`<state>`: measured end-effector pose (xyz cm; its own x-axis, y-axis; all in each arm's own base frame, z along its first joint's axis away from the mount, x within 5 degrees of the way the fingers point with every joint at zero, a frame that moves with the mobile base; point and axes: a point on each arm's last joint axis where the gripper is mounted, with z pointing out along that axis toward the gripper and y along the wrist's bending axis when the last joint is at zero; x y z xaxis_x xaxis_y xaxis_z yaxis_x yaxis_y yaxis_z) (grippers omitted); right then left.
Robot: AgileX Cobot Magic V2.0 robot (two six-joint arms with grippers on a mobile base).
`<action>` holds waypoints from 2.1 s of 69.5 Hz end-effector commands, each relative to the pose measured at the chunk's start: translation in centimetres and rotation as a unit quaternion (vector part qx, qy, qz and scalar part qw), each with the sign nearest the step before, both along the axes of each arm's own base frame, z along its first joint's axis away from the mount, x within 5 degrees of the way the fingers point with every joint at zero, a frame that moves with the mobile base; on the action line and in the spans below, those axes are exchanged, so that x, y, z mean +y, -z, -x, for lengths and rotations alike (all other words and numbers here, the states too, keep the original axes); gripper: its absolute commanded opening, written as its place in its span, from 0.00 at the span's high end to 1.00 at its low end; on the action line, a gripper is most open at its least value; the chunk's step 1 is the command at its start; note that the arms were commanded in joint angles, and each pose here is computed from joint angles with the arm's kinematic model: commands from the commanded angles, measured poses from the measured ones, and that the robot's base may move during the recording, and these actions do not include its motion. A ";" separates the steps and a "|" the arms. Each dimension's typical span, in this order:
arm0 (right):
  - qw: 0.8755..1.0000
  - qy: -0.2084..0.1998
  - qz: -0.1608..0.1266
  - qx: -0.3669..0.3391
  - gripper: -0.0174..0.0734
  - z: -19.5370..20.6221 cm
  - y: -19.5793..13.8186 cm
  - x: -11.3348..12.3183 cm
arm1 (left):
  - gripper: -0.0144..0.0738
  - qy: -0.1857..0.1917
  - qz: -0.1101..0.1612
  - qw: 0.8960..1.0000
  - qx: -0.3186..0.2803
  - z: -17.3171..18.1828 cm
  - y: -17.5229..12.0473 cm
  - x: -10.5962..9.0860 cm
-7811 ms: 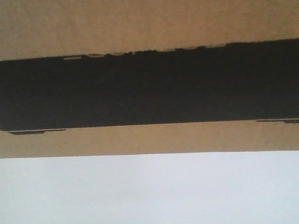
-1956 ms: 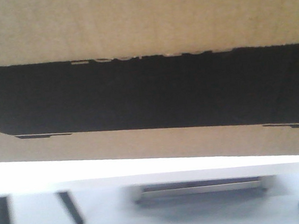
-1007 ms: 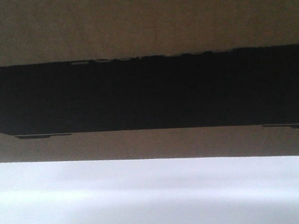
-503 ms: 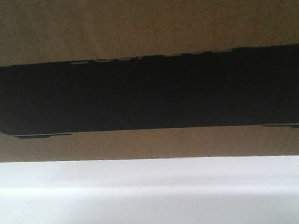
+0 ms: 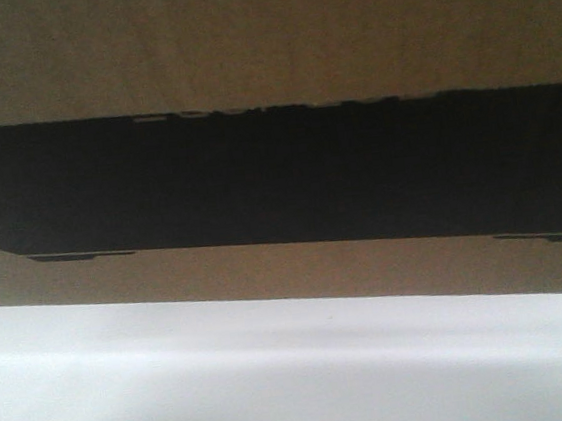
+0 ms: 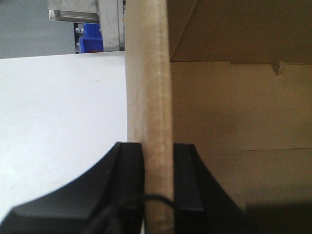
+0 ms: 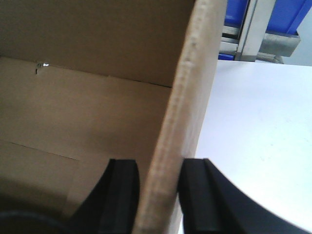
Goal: Grab box from left shelf to table start
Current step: 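Approach the white table holding the box with both grippers, then lower the box with both grippers onto the white table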
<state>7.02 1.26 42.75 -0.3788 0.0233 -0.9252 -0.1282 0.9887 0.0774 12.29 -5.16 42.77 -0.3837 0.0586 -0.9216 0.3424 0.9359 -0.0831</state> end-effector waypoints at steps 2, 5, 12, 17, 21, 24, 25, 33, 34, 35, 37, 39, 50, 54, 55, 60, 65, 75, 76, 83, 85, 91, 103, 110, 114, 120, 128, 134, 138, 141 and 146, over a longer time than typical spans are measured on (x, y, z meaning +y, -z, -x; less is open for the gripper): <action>0.997 -0.016 -0.021 -0.076 0.74 -0.1 -2.1 0.4 | 0.95 0.024 0.083 0.992 -0.090 0.6 -3.0 -0.5; 0.997 -0.016 -0.021 -0.076 0.74 -0.1 -2.1 0.4 | 0.95 0.024 0.083 0.992 -0.090 0.6 -3.0 -0.5; 0.997 -0.016 -0.021 -0.076 0.74 -0.1 -2.1 0.4 | 0.95 0.024 0.083 0.992 -0.090 0.6 -3.0 -0.5; 0.997 -0.016 -0.021 -0.076 0.74 -0.1 -2.1 0.4 | 0.95 0.024 0.083 0.992 -0.090 0.6 -3.0 -0.5; 0.997 -0.016 -0.021 -0.076 0.74 -0.1 -2.1 0.4 | 0.95 0.024 0.083 0.992 -0.090 0.6 -3.0 -0.5; 0.997 -0.016 -0.021 -0.076 0.74 -0.1 -2.1 0.4 | 0.95 0.024 0.083 0.992 -0.090 0.6 -3.0 -0.5; 0.997 -0.016 -0.021 -0.076 0.74 -0.1 -2.1 0.4 | 0.95 0.024 0.083 0.992 -0.090 0.6 -3.0 -0.5; 0.997 -0.016 -0.021 -0.076 0.74 -0.1 -2.1 0.4 | 0.95 0.024 0.083 0.992 -0.090 0.6 -3.0 -0.5; 0.997 -0.016 -0.021 -0.076 0.74 -0.1 -2.1 0.4 | 0.95 0.024 0.083 0.992 -0.090 0.6 -3.0 -0.5; 0.997 -0.016 -0.021 -0.076 0.74 -0.1 -2.1 0.4 | 0.95 0.024 0.083 0.992 -0.090 0.6 -3.0 -0.5; 0.997 -0.016 -0.021 -0.076 0.74 -0.1 -2.1 0.4 | 0.95 0.024 0.083 0.992 -0.090 0.6 -3.0 -0.5; 0.997 -0.016 -0.021 -0.076 0.74 -0.1 -2.1 0.4 | 0.95 0.024 0.083 0.992 -0.090 0.6 -3.0 -0.5; 0.997 -0.016 -0.021 -0.076 0.74 -0.1 -2.1 0.4 | 0.95 0.024 0.083 0.992 -0.090 0.6 -3.0 -0.5; 0.997 -0.016 -0.021 -0.076 0.74 -0.1 -2.1 0.4 | 0.95 0.024 0.083 0.992 -0.090 0.6 -3.0 -0.5; 0.997 -0.016 -0.021 -0.076 0.74 -0.1 -2.1 0.4 | 0.95 0.024 0.083 0.992 -0.090 0.6 -3.0 -0.5; 0.997 -0.016 -0.021 -0.076 0.74 -0.1 -2.1 0.4 | 0.95 0.024 0.083 0.992 -0.090 0.6 -3.0 -0.5; 0.997 -0.016 -0.021 -0.076 0.74 -0.1 -2.1 0.4 | 0.95 0.024 0.083 0.992 -0.090 0.6 -3.0 -0.5; 0.997 -0.016 -0.021 -0.076 0.74 -0.1 -2.1 0.4 | 0.95 0.024 0.083 0.992 -0.090 0.6 -3.0 -0.5; 0.997 -0.016 -0.021 -0.076 0.74 -0.1 -2.1 0.4 | 0.95 0.024 0.084 0.992 -0.090 0.6 -3.0 -0.5; 0.997 -0.016 -0.021 -0.076 0.74 -0.1 -2.1 0.4 | 0.95 0.027 0.091 0.992 -0.087 0.6 -3.0 -0.6; 0.997 -0.016 -0.021 -0.076 0.74 -0.1 -2.1 0.4 | 0.95 0.028 0.093 0.992 -0.085 0.6 -3.0 -0.6; 0.997 -0.016 -0.021 -0.076 0.74 -0.1 -2.1 0.4 | 0.95 0.028 0.096 0.991 -0.085 0.6 -3.0 -0.6; 0.997 -0.024 -0.031 -0.060 0.74 0.0 -1.8 0.6 | 0.95 0.029 0.104 0.989 -0.098 0.6 -3.3 -0.6; 0.997 -0.036 -0.049 -0.048 0.74 -0.4 -1.8 0.9 | 0.95 0.029 0.100 0.990 -0.095 0.7 -3.3 -0.6; 0.997 -0.040 -0.056 -0.040 0.74 -1.0 -2.0 1.1 | 0.95 0.028 0.100 0.990 -0.094 0.8 -3.6 -0.5; 0.997 -0.045 -0.059 -0.015 0.74 -2.4 -2.3 1.3 | 0.95 0.024 0.096 0.992 -0.073 0.5 -3.9 -0.6; 0.996 -0.055 -0.049 0.041 0.74 -4.9 -3.0 1.6 | 0.95 -0.005 0.080 0.997 -0.019 -0.5 -4.4 -0.4; 0.993 -0.069 -0.036 0.086 0.74 -7.1 -3.1 1.9 | 0.95 -0.023 0.060 0.998 0.025 -1.8 -4.2 -0.4; 0.991 -0.074 -0.031 0.107 0.74 -8.4 -3.2 2.1 | 0.95 -0.036 0.052 0.997 0.048 -2.6 -3.9 -0.4; 0.989 -0.076 -0.030 0.124 0.74 -9.5 -3.1 2.2 | 0.95 -0.045 0.050 0.996 0.061 -3.4 -3.5 -0.4; 0.986 -0.075 -0.030 0.147 0.74 -11.3 -2.5 2.3 | 0.95 -0.059 0.050 0.993 0.084 -4.6 -2.8 -0.4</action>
<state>16.80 2.56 43.97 -0.6726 -0.0362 -0.7391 -0.1795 0.9770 0.1155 15.84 -4.85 43.48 -0.6294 0.0391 -0.7761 0.1848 0.9776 -0.1007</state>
